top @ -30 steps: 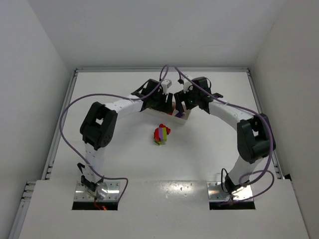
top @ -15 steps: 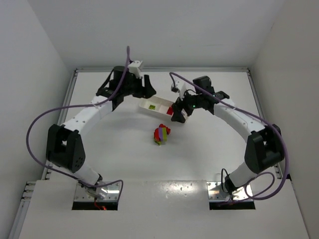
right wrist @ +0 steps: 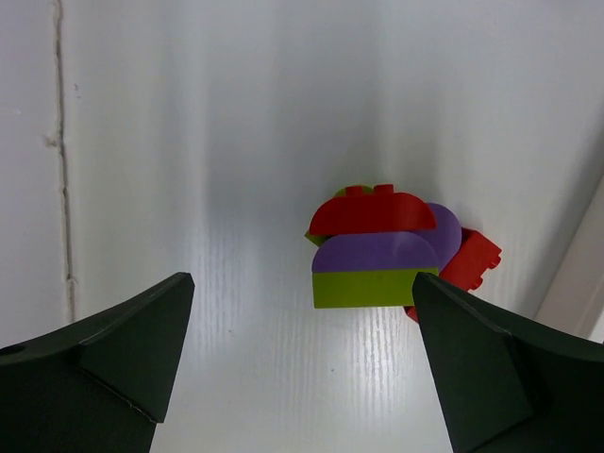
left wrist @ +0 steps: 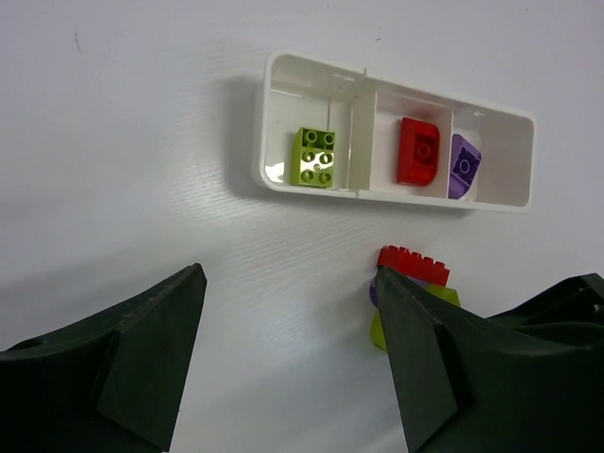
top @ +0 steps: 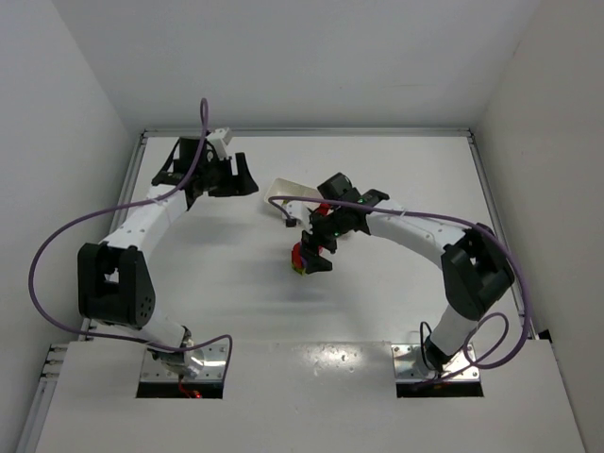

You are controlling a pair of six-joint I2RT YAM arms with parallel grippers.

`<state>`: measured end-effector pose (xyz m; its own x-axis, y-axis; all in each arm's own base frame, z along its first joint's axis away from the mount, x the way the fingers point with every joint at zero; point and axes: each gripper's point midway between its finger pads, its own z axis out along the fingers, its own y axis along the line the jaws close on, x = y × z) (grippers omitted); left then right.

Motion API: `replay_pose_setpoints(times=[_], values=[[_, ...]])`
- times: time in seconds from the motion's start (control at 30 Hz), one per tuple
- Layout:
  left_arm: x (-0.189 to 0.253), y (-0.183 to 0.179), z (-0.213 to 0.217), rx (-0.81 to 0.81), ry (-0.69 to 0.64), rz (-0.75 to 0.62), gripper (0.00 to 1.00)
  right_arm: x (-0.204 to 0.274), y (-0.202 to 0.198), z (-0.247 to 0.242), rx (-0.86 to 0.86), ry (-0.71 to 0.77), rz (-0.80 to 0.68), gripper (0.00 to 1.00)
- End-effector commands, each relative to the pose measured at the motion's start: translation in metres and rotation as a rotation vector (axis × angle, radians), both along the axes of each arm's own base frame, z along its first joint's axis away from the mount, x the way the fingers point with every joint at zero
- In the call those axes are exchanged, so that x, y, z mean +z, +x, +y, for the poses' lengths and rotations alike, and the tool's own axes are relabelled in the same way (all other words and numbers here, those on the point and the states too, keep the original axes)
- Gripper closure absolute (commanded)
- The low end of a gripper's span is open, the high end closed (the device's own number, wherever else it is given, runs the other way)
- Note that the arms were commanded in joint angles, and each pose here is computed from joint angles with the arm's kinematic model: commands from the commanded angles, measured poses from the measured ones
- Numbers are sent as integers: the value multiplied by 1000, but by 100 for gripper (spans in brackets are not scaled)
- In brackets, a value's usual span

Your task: Sort the legos into containers by color

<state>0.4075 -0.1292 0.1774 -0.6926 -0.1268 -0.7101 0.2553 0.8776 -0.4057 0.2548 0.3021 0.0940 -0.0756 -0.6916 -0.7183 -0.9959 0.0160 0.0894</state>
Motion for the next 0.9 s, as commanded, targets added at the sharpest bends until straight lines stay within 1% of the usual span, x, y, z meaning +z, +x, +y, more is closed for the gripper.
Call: replay_pose_setpoints(times=[0.0, 0.17, 0.27, 0.4, 0.5, 0.53, 0.67, 0.87], values=[[17, -5, 5, -1, 2, -44, 21, -5, 7, 3, 28, -4, -85, 0], [18, -3, 5, -6, 7, -59, 20, -15, 13, 1, 11, -32, -98, 0], [11, -2, 3, -13, 4, -39, 20, -18, 18, -3, -6, -36, -109, 0], [3, 1, 1, -21, 0, -23, 20, -25, 19, -3, 19, -46, -119, 0], [2, 2, 0, -28, -5, -19, 20, -33, 21, -6, 20, -60, -110, 0], [8, 6, -1, -28, -7, -39, 20, -33, 22, -6, 27, -59, -117, 0], [1, 7, -2, -40, -5, -24, 20, -39, 27, -3, 43, -69, -118, 0], [3, 9, 0, -38, -11, -33, 20, -46, 31, -6, 40, -76, -114, 0]])
